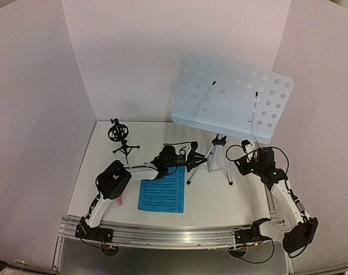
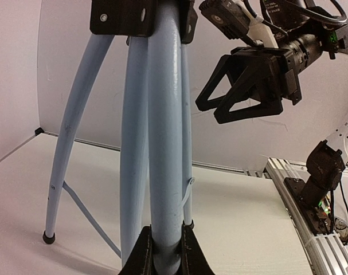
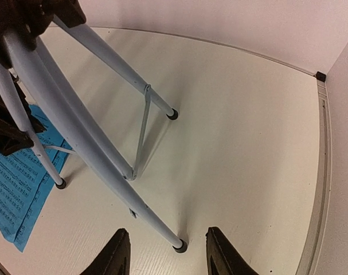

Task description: Set up the instrument practice props

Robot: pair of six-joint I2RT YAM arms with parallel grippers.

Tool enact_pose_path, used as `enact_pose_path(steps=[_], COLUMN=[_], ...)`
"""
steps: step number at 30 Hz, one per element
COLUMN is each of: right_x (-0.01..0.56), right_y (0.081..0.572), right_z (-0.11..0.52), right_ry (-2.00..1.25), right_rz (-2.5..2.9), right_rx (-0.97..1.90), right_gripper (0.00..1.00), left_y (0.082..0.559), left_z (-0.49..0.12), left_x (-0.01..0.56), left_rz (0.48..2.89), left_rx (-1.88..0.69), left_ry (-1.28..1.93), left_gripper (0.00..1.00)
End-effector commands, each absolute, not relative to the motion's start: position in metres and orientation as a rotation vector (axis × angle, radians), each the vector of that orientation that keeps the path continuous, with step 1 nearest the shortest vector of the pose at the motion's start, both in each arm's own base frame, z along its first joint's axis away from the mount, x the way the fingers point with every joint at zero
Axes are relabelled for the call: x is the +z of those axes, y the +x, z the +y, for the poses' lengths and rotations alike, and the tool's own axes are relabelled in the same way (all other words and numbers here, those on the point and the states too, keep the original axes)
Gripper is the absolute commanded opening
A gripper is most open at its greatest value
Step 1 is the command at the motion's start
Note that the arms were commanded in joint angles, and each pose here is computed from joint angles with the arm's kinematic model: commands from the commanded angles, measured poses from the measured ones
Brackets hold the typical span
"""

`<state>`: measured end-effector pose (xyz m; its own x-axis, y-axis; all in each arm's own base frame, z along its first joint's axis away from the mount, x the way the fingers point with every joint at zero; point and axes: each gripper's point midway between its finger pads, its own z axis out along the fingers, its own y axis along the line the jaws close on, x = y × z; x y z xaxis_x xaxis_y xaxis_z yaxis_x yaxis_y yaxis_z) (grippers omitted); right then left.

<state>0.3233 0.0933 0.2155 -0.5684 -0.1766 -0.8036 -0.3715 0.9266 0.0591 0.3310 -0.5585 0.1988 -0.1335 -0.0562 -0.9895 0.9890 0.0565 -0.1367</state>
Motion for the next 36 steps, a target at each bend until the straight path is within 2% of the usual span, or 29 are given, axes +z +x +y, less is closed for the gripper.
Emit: enact_pose_path(steps=[1,14,16,21,24,27,36], right_x=[0.212,0.206,0.207,0.200,0.193,0.189,0.197], right_y=[0.323,0.317,0.315,0.311,0.308,0.306,0.299], right_z=[0.094,0.092,0.092,0.092,0.094,0.102,0.109], right_ry=[-0.369,-0.354,-0.352,-0.324,-0.303,-0.283,-0.082], right_rz=[2.204,2.222,2.220,2.249,2.272,2.291,2.306], right_rx=[0.287,0.291,0.295,0.311,0.344,0.426,0.656], right_gripper=[0.44,0.46,0.46,0.48,0.51,0.54,0.62], left_y=[0.352,0.348,0.347,0.342,0.336,0.331,0.331], left_z=[-0.549,-0.548,-0.548,-0.544,-0.538,-0.531,-0.522], left_x=[0.195,0.202,0.203,0.220,0.243,0.268,0.356], left_rz=[1.277,1.265,1.258,1.209,1.165,1.128,1.036], left_rx=[-1.219,-1.238,-1.237,-1.231,-1.220,-1.206,-1.259], left_ry=[1.063,1.071,1.072,1.082,1.085,1.082,0.975], left_gripper=[0.09,0.27,0.34,0.57,0.67,0.71,0.72])
